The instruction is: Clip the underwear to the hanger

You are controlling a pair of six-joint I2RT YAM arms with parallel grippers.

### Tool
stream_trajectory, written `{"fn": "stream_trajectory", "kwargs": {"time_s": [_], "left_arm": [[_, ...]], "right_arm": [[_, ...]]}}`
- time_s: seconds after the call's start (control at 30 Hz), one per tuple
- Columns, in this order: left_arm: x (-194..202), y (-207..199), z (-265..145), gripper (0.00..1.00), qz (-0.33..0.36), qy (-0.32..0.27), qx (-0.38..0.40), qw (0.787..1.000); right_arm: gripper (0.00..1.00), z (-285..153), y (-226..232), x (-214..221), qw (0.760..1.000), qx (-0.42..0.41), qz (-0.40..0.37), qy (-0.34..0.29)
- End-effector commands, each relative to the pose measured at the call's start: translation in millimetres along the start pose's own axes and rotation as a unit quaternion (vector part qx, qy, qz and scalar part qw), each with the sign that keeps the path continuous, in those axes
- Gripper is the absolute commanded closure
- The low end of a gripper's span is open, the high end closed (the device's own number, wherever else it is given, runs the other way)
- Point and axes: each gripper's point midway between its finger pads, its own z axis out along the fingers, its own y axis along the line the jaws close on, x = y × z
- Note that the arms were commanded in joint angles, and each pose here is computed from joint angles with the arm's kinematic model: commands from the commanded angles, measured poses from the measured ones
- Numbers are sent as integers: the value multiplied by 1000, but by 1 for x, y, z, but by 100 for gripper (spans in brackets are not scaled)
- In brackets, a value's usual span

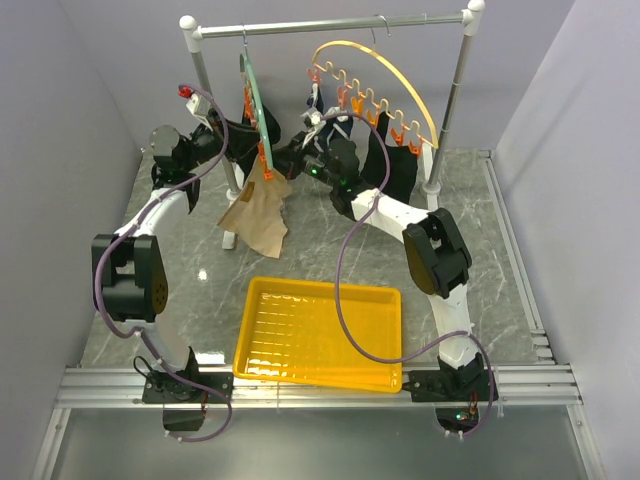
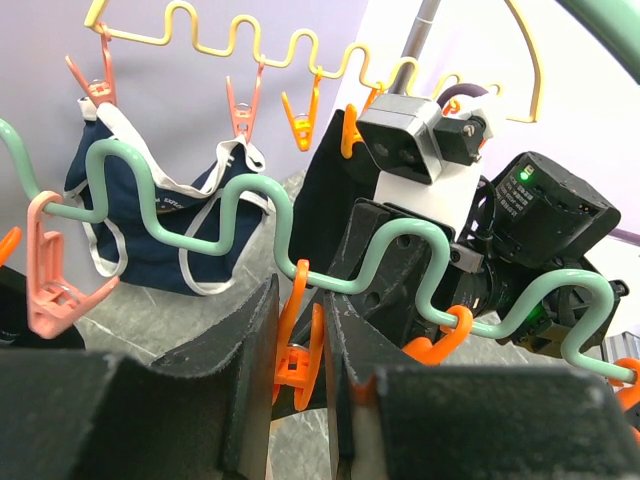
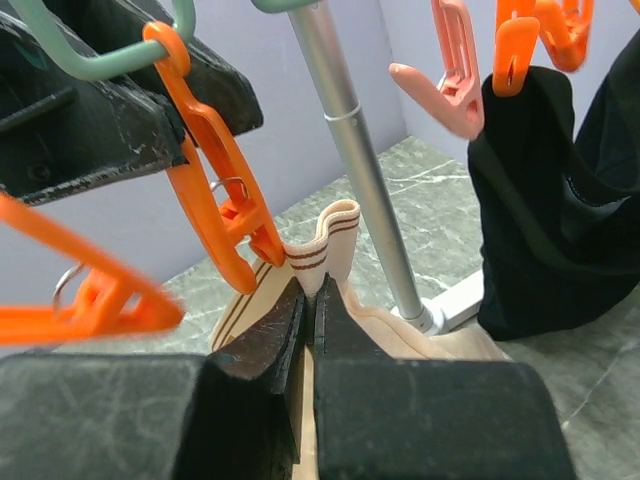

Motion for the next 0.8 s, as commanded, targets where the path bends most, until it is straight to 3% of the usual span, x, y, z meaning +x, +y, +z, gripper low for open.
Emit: {"fn": "stream_trajectory", "kwargs": {"time_s": [0.0, 0.77], "left_arm": [[2, 3, 0, 100, -11, -3, 1, 1000], [1, 4, 2, 100, -6, -2, 9, 1000]], "right_arm": [[100, 2, 22, -31, 999, -30, -10, -42], [100, -13, 29, -38, 998, -38, 33, -46]]}}
